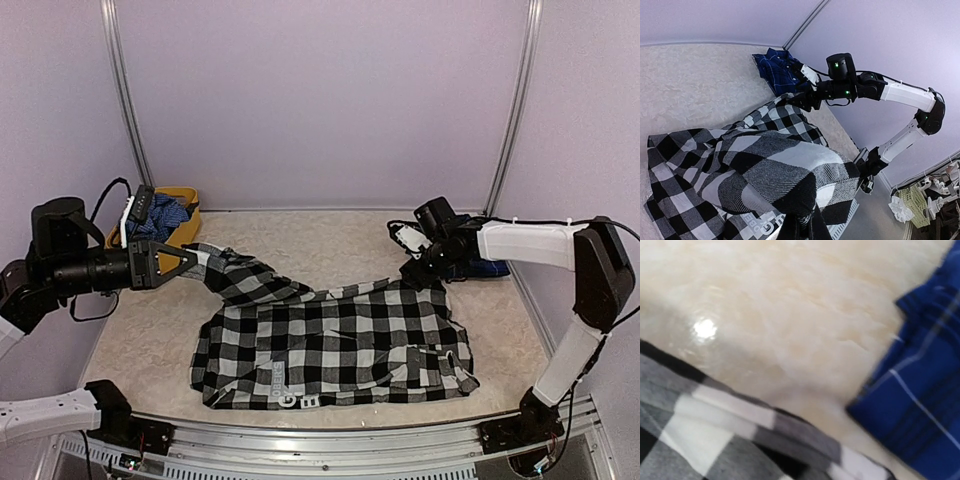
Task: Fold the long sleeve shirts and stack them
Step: Fold the 1/3-folded shirt at the center of the board.
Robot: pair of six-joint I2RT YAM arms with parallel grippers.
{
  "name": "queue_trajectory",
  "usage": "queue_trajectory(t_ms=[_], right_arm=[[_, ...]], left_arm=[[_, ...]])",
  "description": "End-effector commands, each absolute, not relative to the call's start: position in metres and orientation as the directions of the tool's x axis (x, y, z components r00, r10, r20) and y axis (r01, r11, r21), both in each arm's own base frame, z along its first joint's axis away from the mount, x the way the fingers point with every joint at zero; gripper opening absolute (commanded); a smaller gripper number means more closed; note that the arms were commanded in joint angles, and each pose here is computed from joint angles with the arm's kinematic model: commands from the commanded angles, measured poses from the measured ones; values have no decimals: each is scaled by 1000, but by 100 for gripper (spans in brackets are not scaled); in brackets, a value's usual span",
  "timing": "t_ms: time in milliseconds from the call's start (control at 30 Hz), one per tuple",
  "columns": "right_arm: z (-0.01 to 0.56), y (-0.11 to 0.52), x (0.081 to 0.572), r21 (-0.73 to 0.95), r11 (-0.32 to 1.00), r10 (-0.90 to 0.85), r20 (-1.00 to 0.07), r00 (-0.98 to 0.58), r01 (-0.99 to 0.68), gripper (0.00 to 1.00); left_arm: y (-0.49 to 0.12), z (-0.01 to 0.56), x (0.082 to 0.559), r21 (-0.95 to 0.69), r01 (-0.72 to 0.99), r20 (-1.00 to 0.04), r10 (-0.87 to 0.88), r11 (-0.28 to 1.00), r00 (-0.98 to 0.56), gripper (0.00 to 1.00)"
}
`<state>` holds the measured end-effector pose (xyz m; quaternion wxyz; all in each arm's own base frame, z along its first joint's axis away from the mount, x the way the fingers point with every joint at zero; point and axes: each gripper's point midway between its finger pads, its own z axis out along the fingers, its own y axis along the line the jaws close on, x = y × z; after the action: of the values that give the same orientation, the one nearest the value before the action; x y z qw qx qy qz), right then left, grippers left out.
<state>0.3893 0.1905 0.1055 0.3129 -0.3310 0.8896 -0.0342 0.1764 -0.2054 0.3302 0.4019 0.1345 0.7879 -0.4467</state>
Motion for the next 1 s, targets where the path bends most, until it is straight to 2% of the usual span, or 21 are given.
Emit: queue_trajectory(t_ms=[0,567,967], right_arm=[[88,197,384,-244,708,-683,-476,-554,-663,69],[74,185,393,-304,697,-710,-417,-568,-649,67],[96,183,398,-351,697,-708,-472,-525,-625,66]], left_arm=[[-203,340,177,-582,572,-764,-147,578,-628,0],[-193,351,178,-530,565,-786,-115,632,-608,0],[-191,350,179,-519,557,-786,-104,648,-610,0]])
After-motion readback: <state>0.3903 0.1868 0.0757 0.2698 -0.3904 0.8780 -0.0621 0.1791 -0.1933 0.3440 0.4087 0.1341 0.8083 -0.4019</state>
